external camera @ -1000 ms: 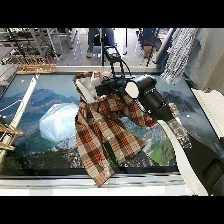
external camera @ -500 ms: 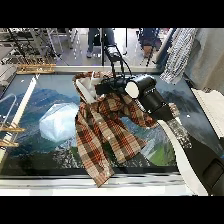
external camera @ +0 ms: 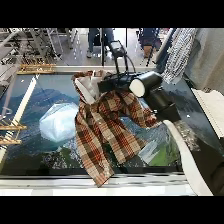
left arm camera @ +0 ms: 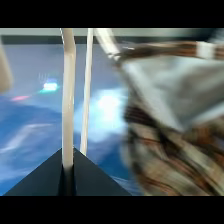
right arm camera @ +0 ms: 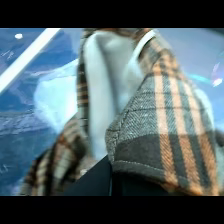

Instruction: Fold the clothes and pants, and hang the long-sleeved shirts on hangers.

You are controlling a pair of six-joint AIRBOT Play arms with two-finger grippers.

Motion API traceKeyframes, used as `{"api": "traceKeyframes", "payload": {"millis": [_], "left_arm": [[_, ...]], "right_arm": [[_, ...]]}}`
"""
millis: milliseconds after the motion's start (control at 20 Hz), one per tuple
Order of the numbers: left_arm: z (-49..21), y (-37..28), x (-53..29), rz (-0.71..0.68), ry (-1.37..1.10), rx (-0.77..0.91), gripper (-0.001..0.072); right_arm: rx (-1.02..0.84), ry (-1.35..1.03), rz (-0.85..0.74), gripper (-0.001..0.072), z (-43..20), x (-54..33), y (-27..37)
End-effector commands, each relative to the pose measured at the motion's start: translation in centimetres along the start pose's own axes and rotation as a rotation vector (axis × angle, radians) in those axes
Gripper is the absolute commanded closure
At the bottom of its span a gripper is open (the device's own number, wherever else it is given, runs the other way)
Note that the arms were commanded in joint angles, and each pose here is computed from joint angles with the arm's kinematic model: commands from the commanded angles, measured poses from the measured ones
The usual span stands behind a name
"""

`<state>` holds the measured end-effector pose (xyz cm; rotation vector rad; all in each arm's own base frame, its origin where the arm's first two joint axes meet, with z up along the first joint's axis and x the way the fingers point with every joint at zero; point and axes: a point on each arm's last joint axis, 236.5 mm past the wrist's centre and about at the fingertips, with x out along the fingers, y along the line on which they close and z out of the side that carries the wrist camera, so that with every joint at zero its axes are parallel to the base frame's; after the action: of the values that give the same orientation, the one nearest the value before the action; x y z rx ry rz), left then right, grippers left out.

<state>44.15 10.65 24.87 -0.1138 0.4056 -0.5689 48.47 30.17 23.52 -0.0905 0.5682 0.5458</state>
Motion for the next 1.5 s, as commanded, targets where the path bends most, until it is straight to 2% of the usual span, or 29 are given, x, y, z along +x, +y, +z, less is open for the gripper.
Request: {"api": "traceKeyframes", "payload": {"millis": [0, 150, 450, 600, 750, 1000, 1100, 1200, 1300, 1350, 1450], "left_arm": [[-4.1, -10.8, 3.7, -0.462, 0.180, 0.088, 0.0685], [-6.6, -14.3, 8.5, -0.567, 0.281, 0.162, 0.0685], [-10.2, -18.1, 13.1, -0.604, 0.420, 0.425, 0.0686], [-9.1, -17.8, 15.4, -0.531, 0.368, 0.475, 0.0686], [-8.2, -18.8, 16.7, -0.530, 0.310, 0.556, 0.0686], [-9.1, -22.7, 17.2, -0.645, 0.307, 0.663, 0.0685], [-8.5, -24.3, 17.4, -0.679, 0.273, 0.644, 0.0686], [-5.6, -26.8, 17.0, -0.748, 0.128, 0.562, 0.0687], [-1.2, -28.9, 15.4, -0.844, -0.086, 0.454, 0.0687], [0.3, -29.5, 14.4, -0.899, -0.181, 0.437, 0.0687], [1.2, -30.0, 13.8, -0.967, -0.266, 0.404, 0.0687]], "right_arm": [[-0.098, 0.037, -0.032, 0.0659, 0.3, -4.9, -1.1], [-0.167, 0.129, -0.029, 0.0659, -1.4, -8.3, -1.2], [-0.185, 0.210, -0.020, 0.0658, -3.1, -11.0, -1.0], [-0.197, 0.208, 0.047, 0.0658, -3.2, -10.9, 0.6], [-0.333, 0.193, 0.199, 0.0658, -3.6, -11.2, 5.1], [-0.674, 0.168, 0.372, 0.0659, -5.3, -12.5, 12.6], [-0.752, 0.218, 0.434, 0.0660, -7.3, -13.5, 14.8], [-0.747, 0.311, 0.384, 0.0651, -8.9, -13.7, 13.8], [-0.695, 0.353, 0.262, 0.0425, -8.8, -13.3, 11.0], [-0.697, 0.347, 0.227, 0.0337, -8.3, -13.4, 10.0], [-0.762, 0.294, 0.111, 0.0208, -6.2, -14.3, 7.3]]}}
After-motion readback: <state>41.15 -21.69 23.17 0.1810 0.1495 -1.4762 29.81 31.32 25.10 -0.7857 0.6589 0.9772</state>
